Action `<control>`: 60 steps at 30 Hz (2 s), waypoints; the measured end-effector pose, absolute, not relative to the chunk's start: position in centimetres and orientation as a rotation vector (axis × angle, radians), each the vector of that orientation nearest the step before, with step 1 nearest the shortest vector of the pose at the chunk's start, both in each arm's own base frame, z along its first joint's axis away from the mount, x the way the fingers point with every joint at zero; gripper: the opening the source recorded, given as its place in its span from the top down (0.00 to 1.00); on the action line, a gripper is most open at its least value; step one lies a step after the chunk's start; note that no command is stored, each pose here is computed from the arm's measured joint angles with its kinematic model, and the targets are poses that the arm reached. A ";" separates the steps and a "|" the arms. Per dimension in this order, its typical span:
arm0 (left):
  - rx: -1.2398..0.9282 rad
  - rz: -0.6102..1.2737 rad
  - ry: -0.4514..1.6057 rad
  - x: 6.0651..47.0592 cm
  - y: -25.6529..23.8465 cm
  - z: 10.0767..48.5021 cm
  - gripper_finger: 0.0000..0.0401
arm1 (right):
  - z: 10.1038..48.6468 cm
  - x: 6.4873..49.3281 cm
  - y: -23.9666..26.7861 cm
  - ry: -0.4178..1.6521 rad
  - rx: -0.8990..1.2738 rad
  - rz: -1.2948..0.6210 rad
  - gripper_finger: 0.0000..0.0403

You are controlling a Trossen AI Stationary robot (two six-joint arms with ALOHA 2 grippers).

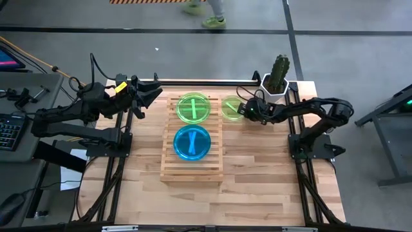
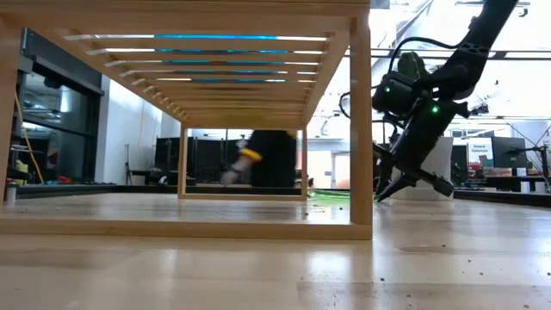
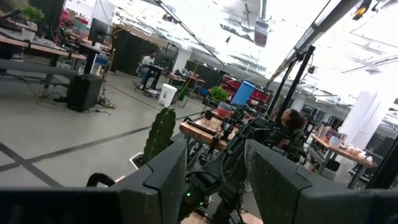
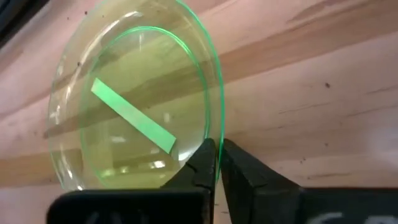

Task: Place and stack plates onto a shelf
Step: Stack the green plate on top of the green plate on the shelf

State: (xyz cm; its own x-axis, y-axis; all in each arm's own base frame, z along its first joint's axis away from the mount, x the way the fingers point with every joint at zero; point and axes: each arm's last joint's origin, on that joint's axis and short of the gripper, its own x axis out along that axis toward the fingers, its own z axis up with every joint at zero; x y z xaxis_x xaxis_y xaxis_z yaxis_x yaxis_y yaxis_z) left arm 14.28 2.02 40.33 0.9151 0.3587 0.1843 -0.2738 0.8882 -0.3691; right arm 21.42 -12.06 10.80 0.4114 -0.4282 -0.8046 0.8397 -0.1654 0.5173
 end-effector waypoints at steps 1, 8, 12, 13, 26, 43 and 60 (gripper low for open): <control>-0.345 0.332 -0.252 14.3 2.0 40.3 0.62 | 11.0 21.4 -12.0 0.418 1.292 -1.169 0.96; -0.344 0.333 -0.252 14.3 2.0 40.3 0.62 | 13.9 20.0 -11.5 0.399 1.188 -1.160 1.00; -0.344 0.333 -0.251 14.3 2.0 40.3 0.62 | 16.4 18.8 -10.8 0.380 1.123 -1.115 1.00; -0.344 0.332 -0.251 14.3 2.0 40.3 0.62 | 17.0 18.4 -10.5 0.382 1.105 -1.106 1.00; -0.344 0.333 -0.250 14.3 2.0 40.3 0.62 | 23.1 13.1 -5.8 0.186 1.026 -0.971 1.00; -0.344 0.333 -0.250 14.3 2.0 40.3 0.62 | 30.7 18.7 -5.9 -0.236 0.949 -0.639 1.00; -0.344 0.333 -0.251 14.3 2.0 40.3 0.62 | 35.7 28.4 -7.7 0.126 0.695 -0.498 1.00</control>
